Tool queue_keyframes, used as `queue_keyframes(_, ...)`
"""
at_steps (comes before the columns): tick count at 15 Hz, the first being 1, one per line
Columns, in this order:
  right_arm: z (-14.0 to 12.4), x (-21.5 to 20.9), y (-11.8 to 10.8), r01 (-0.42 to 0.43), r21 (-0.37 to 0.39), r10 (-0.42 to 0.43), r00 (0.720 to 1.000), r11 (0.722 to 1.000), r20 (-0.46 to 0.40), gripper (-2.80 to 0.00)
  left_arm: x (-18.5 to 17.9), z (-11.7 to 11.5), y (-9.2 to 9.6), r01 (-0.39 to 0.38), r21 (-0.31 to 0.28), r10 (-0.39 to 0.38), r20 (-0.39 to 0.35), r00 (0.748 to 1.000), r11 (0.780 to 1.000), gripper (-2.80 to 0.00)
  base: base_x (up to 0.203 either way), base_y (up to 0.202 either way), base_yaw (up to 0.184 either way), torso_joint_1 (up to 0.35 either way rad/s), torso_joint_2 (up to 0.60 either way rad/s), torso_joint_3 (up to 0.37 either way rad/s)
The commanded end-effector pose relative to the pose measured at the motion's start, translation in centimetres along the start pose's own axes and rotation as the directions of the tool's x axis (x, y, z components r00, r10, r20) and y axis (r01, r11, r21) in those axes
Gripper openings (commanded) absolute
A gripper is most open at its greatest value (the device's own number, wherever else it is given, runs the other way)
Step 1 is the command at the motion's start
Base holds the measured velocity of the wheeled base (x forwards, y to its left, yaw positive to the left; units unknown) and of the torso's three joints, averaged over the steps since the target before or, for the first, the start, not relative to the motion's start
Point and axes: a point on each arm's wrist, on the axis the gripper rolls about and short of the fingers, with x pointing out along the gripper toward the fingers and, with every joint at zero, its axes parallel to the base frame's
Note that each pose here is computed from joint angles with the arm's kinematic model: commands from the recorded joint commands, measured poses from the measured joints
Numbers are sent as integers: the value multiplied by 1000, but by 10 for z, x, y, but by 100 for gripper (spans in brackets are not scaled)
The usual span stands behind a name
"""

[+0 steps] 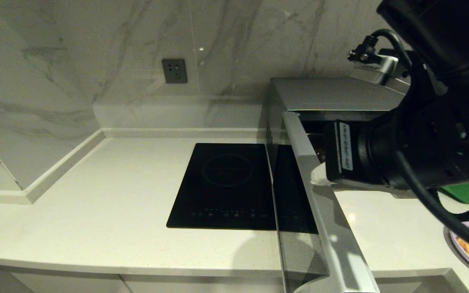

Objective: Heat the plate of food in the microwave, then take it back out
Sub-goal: Close the microwave oven

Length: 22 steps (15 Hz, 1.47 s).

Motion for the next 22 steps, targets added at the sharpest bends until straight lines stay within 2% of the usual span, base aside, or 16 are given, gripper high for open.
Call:
queue_keyframes(1, -8, 11, 9, 12, -49, -13, 999, 999, -33, -280, 0, 0, 0, -1, 0, 1, 0, 1000, 1000, -280, 0, 0, 0, 0, 0, 0)
queue_keyframes(5, -12, 19, 14, 25, -69, -29, 998, 997, -54, -280, 0, 0, 0, -1, 0, 1, 0, 1000, 1000, -280, 0, 0, 0, 0, 0, 0)
queue_keyframes(8, -14, 23, 10, 80, -81, -85, 994, 993, -62, -280, 0, 0, 0, -1, 0, 1, 0, 1000, 1000, -280, 0, 0, 0, 0, 0, 0)
queue_keyframes(11, -7, 18, -7, 149, -48, -150, 988, 988, -19, -280, 0, 0, 0, -1, 0, 1, 0, 1000, 1000, -280, 0, 0, 0, 0, 0, 0)
queue_keyframes(13, 1, 10, -31, 216, 7, -216, 976, 976, 22, -280, 0, 0, 0, -1, 0, 1, 0, 1000, 1000, -280, 0, 0, 0, 0, 0, 0)
queue_keyframes(15, 10, 1, -59, 309, 81, -316, 946, 947, 80, -280, 0, 0, 0, -1, 0, 1, 0, 1000, 1000, -280, 0, 0, 0, 0, 0, 0)
queue_keyframes(16, 11, -3, -75, 364, 117, -376, 921, 924, 99, -280, 0, 0, 0, -1, 0, 1, 0, 1000, 1000, -280, 0, 0, 0, 0, 0, 0)
queue_keyframes(18, 16, -10, -108, 466, 211, -495, 861, 859, 115, -280, 0, 0, 0, -1, 0, 1, 0, 1000, 1000, -280, 0, 0, 0, 0, 0, 0)
queue_keyframes(20, 21, -25, -138, 515, 326, -574, 810, 793, 119, -280, 0, 0, 0, -1, 0, 1, 0, 1000, 1000, -280, 0, 0, 0, 0, 0, 0)
queue_keyframes(22, 10, -46, -155, 488, 359, -555, 825, 796, 108, -280, 0, 0, 0, -1, 0, 1, 0, 1000, 1000, -280, 0, 0, 0, 0, 0, 0)
